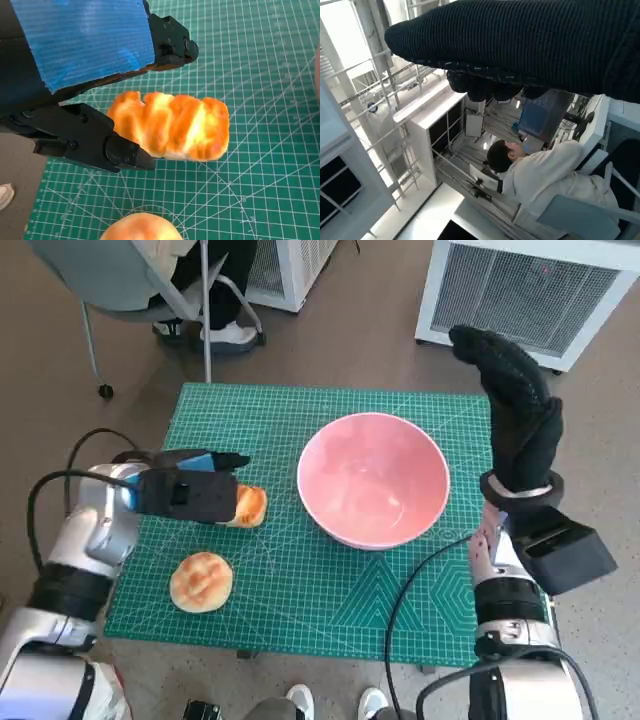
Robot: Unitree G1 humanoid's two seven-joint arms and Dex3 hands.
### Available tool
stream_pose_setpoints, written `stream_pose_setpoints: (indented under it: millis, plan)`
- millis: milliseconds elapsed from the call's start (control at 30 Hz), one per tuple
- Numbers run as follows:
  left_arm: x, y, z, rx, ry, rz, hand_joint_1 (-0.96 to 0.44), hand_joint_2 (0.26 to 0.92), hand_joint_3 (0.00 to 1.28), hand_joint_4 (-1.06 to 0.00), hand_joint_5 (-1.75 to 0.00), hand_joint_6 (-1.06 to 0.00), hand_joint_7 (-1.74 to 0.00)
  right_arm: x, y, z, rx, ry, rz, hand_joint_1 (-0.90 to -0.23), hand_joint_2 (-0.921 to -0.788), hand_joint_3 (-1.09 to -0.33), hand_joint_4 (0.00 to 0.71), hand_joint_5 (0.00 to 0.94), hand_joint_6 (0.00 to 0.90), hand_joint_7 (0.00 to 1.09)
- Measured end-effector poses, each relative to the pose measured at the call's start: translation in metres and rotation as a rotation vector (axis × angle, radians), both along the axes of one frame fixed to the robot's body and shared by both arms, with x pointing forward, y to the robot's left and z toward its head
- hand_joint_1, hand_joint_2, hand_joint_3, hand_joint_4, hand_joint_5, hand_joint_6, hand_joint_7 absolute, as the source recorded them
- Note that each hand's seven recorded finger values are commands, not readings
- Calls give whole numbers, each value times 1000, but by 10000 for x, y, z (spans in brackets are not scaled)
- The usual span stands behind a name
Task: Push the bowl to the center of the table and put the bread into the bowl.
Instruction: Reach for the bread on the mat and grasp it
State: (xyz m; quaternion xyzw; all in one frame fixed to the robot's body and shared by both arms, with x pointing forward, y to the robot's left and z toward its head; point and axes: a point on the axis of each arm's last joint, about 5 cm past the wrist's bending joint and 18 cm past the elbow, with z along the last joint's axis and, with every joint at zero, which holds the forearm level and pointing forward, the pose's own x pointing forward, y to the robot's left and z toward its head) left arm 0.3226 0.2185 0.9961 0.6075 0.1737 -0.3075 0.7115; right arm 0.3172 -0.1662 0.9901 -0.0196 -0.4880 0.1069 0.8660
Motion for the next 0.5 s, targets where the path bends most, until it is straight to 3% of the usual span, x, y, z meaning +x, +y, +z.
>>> stream_pose_setpoints:
  millis: [400,500]
  plan:
    - [41,-112,-266,29,18,-48,-79,792,3,-251,-23,-355,-18,0,8,-8,0,5,-2,-592,-921,-760,359,3,189,391]
    - [56,-129,-285,44,1,-60,-76,804,7,-388,-36,-428,-27,0,5,-11,1,7,-4,-591,-921,-761,359,2,193,392]
